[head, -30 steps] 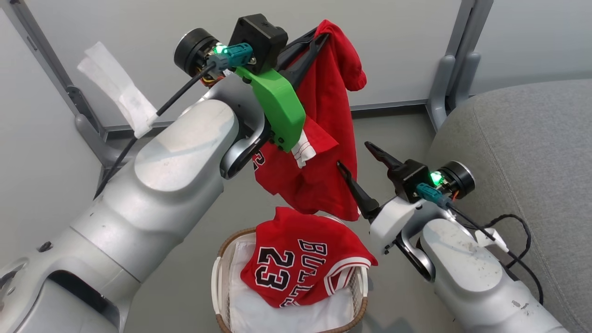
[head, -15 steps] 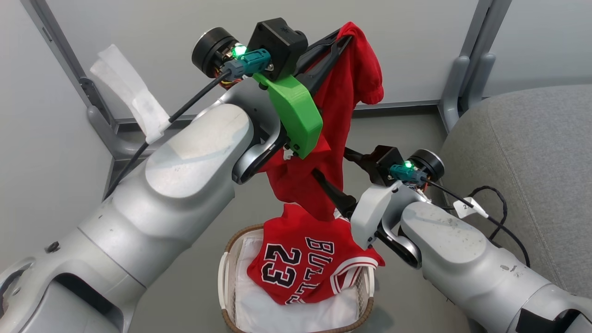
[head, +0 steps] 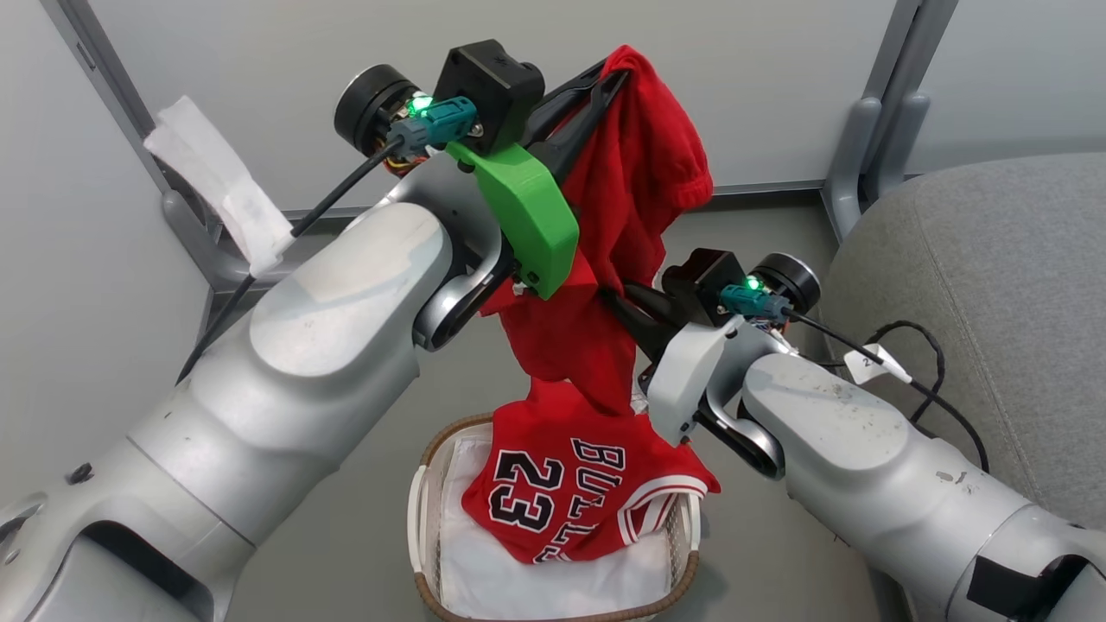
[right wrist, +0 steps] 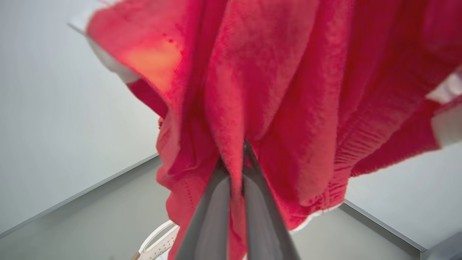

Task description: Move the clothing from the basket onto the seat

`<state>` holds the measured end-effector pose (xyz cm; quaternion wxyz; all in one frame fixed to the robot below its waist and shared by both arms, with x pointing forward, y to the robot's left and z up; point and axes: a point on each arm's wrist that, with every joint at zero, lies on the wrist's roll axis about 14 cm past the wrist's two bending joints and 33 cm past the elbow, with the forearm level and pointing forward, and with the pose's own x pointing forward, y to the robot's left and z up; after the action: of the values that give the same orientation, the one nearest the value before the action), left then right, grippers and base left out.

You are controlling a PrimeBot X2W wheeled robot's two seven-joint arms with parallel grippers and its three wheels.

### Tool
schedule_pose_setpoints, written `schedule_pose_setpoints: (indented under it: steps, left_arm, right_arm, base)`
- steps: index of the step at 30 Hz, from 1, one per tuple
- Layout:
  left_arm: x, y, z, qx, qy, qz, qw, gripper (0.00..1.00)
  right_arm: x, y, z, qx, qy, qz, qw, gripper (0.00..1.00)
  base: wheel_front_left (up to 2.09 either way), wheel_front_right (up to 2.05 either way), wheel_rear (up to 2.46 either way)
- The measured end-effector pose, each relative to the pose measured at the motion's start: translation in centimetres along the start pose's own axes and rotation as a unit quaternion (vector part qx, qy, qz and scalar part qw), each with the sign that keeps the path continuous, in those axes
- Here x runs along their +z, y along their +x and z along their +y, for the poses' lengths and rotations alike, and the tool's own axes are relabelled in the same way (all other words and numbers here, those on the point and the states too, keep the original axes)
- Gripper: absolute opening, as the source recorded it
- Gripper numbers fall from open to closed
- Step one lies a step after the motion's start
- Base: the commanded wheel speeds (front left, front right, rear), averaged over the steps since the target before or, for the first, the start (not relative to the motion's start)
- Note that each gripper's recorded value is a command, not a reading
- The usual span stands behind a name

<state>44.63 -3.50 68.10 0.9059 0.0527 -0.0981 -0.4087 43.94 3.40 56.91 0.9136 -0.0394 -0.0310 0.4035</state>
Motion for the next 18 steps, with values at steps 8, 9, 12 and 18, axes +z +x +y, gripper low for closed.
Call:
schedule_pose_setpoints:
  steps: [8, 9, 12, 18]
  left_arm:
    - [-2.4, -0.8, 2.3, 0.040, -0.022, 0.023, 0.999, 0.20]
    - [-2.8, -0.9, 2.6, 0.044, -0.026, 0.025, 0.998, 0.49]
    - [-3.8, -1.1, 2.9, 0.054, -0.037, 0.025, 0.998, 1.00]
    - [-7.0, -1.5, 2.2, 0.056, -0.073, 0.041, 0.995, 1.00]
  right_arm:
    - [1.0, -1.0, -2.0, -0.027, -0.003, -0.020, 0.999, 0.00]
    - [0.9, -1.3, -2.4, -0.033, -0.002, -0.021, 0.999, 0.00]
    - [1.4, -2.0, -3.6, -0.050, -0.002, -0.029, 0.998, 0.00]
    - [1.7, -3.9, -6.8, -0.099, 0.001, -0.039, 0.994, 0.00]
  base:
    - [0.00, 0.00, 0.00]
    - [0.00, 0.00, 0.00]
    - [0.00, 0.00, 0.00]
    - [0.00, 0.00, 0.00]
